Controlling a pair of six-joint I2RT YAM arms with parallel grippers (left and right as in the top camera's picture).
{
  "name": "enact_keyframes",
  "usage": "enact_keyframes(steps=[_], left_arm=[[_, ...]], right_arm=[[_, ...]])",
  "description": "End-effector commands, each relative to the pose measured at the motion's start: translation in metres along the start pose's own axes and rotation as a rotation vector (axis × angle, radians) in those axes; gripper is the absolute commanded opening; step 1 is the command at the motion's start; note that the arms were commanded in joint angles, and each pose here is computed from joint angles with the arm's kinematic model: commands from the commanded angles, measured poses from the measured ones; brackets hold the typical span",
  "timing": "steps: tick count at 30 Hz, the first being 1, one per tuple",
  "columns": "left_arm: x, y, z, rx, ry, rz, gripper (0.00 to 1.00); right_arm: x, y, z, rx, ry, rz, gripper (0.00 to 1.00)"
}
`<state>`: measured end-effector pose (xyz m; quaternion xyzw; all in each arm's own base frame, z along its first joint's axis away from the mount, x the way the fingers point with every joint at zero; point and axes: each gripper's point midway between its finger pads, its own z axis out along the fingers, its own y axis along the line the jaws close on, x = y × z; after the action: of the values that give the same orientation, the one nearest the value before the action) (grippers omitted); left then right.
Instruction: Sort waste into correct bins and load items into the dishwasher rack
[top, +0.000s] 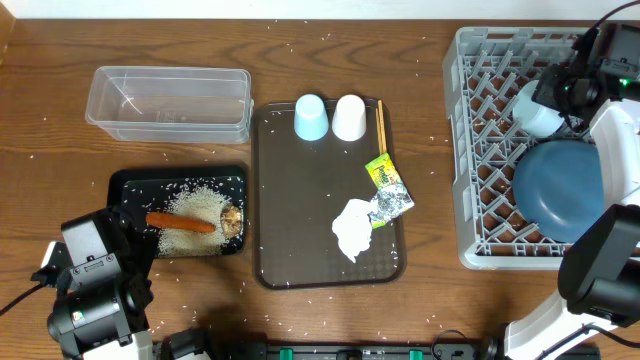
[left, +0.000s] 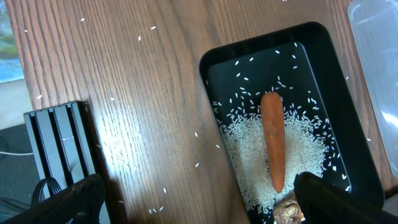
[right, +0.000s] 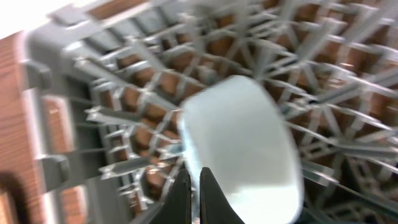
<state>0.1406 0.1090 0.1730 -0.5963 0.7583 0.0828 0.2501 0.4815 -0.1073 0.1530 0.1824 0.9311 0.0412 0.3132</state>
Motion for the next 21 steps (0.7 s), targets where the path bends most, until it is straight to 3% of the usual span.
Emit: enact_keyframes(steps=[1, 11, 21], left_arm=[[-0.005, 0.0, -0.003, 0.0, -0.014, 0.005, 0.98], [-0.005, 0.0, -0.003, 0.0, -0.014, 0.005, 0.98], [-0.005, 0.0, -0.003, 0.0, -0.014, 0.005, 0.98]], right_arm=[[-0.002, 0.016, 0.005, -0.055, 0.006, -0.066, 0.01], [0.014, -0.025, 0.031, 0.141, 0.064, -0.048, 0.01], [-0.007, -0.044, -0.001, 0.226, 0.058, 0.06, 0.01]])
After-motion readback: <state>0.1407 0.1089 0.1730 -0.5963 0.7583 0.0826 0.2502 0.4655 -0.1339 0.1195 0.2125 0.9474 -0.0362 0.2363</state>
